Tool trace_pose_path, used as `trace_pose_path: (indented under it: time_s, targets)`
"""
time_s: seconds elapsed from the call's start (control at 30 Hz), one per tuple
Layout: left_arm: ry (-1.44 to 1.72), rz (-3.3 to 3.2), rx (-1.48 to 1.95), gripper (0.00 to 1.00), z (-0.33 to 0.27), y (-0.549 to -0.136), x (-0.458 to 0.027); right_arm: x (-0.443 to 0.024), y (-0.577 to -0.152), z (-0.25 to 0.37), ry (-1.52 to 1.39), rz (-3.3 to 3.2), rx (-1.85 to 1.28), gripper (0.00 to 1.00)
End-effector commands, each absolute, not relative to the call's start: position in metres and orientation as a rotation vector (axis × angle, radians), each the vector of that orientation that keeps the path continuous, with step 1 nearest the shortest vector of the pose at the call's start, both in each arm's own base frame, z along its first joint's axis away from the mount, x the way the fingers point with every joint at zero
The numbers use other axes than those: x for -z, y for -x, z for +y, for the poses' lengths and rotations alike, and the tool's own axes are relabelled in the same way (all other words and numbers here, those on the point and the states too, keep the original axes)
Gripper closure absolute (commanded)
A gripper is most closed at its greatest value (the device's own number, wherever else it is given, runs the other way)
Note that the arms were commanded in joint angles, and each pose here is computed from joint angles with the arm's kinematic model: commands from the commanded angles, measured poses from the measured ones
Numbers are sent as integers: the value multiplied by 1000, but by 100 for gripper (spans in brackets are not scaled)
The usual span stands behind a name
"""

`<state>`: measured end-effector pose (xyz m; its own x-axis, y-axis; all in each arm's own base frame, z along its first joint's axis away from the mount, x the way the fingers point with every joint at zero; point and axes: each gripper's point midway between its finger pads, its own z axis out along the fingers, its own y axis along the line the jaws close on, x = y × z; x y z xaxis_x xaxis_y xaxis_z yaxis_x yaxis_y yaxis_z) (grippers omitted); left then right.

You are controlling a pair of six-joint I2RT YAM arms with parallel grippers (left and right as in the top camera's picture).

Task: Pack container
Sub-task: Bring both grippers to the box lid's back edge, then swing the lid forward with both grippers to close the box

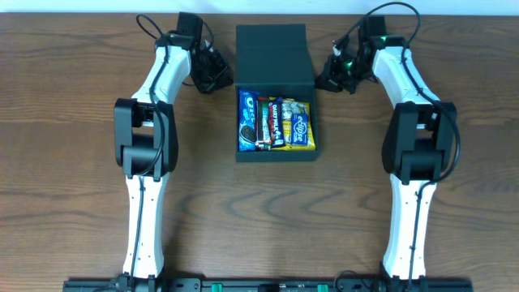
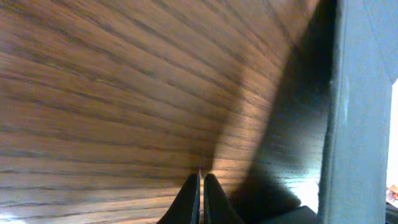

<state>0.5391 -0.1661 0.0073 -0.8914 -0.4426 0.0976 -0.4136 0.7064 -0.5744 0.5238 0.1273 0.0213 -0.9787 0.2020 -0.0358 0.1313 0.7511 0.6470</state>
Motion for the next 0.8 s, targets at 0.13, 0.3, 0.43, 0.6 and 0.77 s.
trace_pose_path:
  time_s: [0.13, 0.3, 0.43, 0.6, 0.77]
  targets:
    - [649, 2863, 1008, 95, -189, -537, -9, -36, -532, 151, -197, 2754, -1212, 99]
    - [591, 2840, 1062, 95, -194, -540, -15, -47, -535, 160, -125, 2688, -1313, 99]
    - [555, 2805, 1136, 95, -198, -545, -22, -57, -534, 168, -28, 2629, -1392, 99]
    - [451, 2765, 1147, 95, -194, -554, -38, -70, -533, 172, 64, 2572, -1434, 99]
    - [312, 2699, 1138, 95, -192, -568, -72, -97, -543, 171, 142, 2501, -1408, 99]
